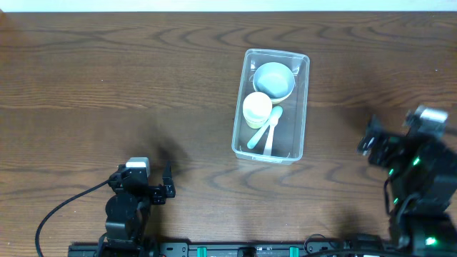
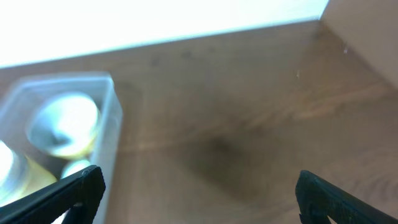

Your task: Pack container

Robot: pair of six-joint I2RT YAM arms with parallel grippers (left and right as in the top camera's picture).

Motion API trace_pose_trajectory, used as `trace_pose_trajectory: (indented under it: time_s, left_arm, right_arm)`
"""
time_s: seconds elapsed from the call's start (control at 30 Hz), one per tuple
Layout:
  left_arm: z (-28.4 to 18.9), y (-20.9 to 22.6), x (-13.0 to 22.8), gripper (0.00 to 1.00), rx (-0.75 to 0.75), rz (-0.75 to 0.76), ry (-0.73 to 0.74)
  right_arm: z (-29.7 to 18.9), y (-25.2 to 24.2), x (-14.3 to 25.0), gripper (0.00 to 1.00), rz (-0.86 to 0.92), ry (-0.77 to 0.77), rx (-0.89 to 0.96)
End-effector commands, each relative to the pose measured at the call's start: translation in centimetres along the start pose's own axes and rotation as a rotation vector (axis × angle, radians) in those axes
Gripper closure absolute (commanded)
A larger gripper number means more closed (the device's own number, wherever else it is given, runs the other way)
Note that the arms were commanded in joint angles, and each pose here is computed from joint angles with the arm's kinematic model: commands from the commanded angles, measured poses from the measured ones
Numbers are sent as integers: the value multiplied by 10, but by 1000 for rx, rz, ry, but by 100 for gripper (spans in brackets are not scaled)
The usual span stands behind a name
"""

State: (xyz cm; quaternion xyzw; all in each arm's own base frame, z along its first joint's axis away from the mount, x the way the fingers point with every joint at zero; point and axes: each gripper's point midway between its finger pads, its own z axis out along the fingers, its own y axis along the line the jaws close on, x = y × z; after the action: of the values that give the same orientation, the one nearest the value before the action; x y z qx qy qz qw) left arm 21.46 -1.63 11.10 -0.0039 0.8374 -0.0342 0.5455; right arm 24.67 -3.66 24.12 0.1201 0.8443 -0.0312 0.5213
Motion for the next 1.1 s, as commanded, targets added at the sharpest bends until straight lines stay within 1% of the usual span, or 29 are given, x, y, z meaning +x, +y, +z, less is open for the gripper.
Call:
trace_pose_trajectory:
  time_s: [0.0,0.1,0.23,0.4,1.07]
  left_arm:
    - [2,2,6,2,-8,-14,12]
    - [2,2,6,2,-8,-14,12]
    - [2,2,6,2,-8,-14,11]
    - [2,2,6,2,-8,-14,12]
    - [2,2,6,2,-8,-14,12]
  right_arm:
    - [6,2,42,1,-33,14,-35]
    - [11,2,72,1,-30,-16,-62]
    - [18,1,101,1,-27,-51,-81]
    - [27,4,126,1,-25,-74,-115]
    - [29,7,126,1,-25,-85,-130]
